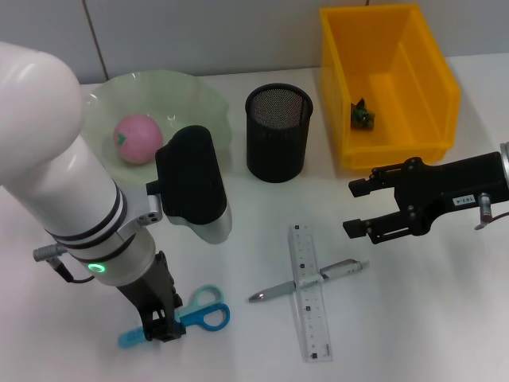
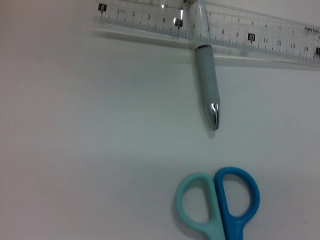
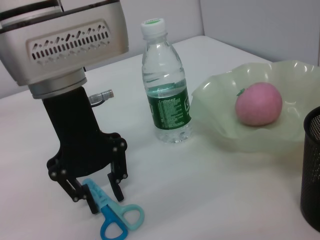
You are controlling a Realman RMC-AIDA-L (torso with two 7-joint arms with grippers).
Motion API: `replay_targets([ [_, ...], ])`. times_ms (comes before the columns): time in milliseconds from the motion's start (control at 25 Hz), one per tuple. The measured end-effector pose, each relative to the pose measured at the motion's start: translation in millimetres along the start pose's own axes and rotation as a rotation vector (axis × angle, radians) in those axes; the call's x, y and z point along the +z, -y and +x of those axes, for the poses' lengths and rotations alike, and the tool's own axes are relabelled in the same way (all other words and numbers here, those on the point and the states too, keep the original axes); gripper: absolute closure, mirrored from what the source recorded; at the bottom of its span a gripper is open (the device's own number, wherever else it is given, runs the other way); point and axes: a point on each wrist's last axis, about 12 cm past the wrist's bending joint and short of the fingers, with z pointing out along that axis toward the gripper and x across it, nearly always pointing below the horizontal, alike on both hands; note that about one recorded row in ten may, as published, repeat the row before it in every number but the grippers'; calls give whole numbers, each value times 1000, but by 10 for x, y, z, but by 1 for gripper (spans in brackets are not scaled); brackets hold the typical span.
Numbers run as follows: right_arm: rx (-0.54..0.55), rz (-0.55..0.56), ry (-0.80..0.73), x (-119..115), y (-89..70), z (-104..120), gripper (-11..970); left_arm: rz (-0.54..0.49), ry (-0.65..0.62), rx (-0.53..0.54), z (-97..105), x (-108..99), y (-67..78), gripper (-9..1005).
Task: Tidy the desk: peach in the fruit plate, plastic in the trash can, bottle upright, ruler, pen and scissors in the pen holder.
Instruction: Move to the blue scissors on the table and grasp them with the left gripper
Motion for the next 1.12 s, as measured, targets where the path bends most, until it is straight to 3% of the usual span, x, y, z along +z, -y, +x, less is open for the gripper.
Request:
replay_targets([
  [320,-2,-1,0,2,2,-6,198,15,0,-7,-22,5,-3,669],
  [800,-1,-2,-7,3,1,1,198,28,10,-10,-39,2,8,662],
  [1040,-3,-2,-9,-2,4,-2,199,27,10,-2,-46,12,16,641],
  [1120,-3,-3,-10,-7,5,-3,200,27,10,-2,-46,12,16,581],
])
